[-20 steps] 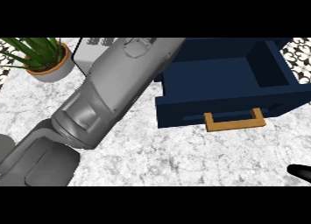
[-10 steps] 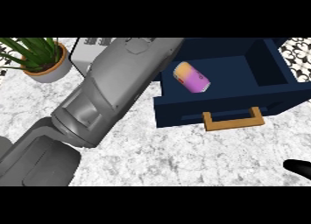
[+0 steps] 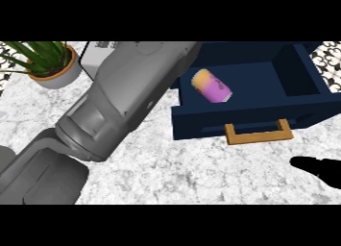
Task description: Pick up the can, place it into the drawer and close the drawer
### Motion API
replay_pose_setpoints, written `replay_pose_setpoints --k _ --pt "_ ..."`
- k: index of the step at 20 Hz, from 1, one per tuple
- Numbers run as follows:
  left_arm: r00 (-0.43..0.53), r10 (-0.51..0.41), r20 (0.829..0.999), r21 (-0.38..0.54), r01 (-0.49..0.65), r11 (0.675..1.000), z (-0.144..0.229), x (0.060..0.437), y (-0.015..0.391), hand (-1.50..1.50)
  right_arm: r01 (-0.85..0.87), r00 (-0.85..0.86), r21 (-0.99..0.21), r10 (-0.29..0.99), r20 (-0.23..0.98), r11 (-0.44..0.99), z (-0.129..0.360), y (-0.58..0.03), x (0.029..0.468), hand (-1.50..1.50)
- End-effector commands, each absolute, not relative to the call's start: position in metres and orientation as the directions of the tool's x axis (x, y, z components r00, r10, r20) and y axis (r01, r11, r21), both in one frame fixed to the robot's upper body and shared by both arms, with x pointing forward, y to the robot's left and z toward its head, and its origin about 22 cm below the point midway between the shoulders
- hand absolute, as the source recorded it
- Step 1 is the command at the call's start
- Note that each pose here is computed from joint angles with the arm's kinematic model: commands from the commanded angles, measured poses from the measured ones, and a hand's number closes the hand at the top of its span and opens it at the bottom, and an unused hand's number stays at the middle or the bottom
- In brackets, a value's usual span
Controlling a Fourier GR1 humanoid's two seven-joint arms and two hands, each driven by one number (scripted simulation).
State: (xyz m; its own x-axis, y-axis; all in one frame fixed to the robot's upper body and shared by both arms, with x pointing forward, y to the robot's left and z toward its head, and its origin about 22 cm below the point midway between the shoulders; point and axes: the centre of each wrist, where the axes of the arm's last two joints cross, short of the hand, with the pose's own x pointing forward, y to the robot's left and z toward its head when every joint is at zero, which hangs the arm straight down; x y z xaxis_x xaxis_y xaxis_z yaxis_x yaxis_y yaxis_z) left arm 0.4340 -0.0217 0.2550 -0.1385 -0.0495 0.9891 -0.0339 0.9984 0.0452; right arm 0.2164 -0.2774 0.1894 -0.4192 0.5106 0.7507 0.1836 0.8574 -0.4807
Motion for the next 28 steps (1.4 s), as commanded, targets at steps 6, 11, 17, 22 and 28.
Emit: replay_pose_setpoints --k 6,11,17,22,28 --pt "-0.162 -0.013 0.987 0.008 -0.028 1.000 0.262 0.434 -0.023 -1.50 0.216 -0.406 -0.720 0.732 0.547 0.659 0.160 -0.250 0.259 -1.50" --pt "-0.163 -0.080 0.983 0.072 -0.057 0.996 0.259 0.434 -0.024 -1.50 0.190 -0.380 -0.809 0.802 0.462 0.556 0.139 -0.225 0.291 -1.50" --pt "-0.157 -0.065 0.985 0.062 -0.021 0.998 0.251 0.442 -0.009 -1.50 0.203 -0.333 -0.890 0.883 0.329 0.408 0.100 -0.210 0.323 -1.50" --pt "-0.141 -0.014 0.990 0.011 -0.022 1.000 0.260 0.445 0.004 -1.50 0.231 -0.318 -0.890 0.895 0.312 0.392 0.083 -0.195 0.355 -1.50" --pt "-0.151 -0.040 0.988 0.031 -0.059 0.998 0.271 0.448 0.017 -1.50 0.287 -0.274 -0.897 0.926 0.259 0.336 0.057 -0.186 0.386 -1.50"
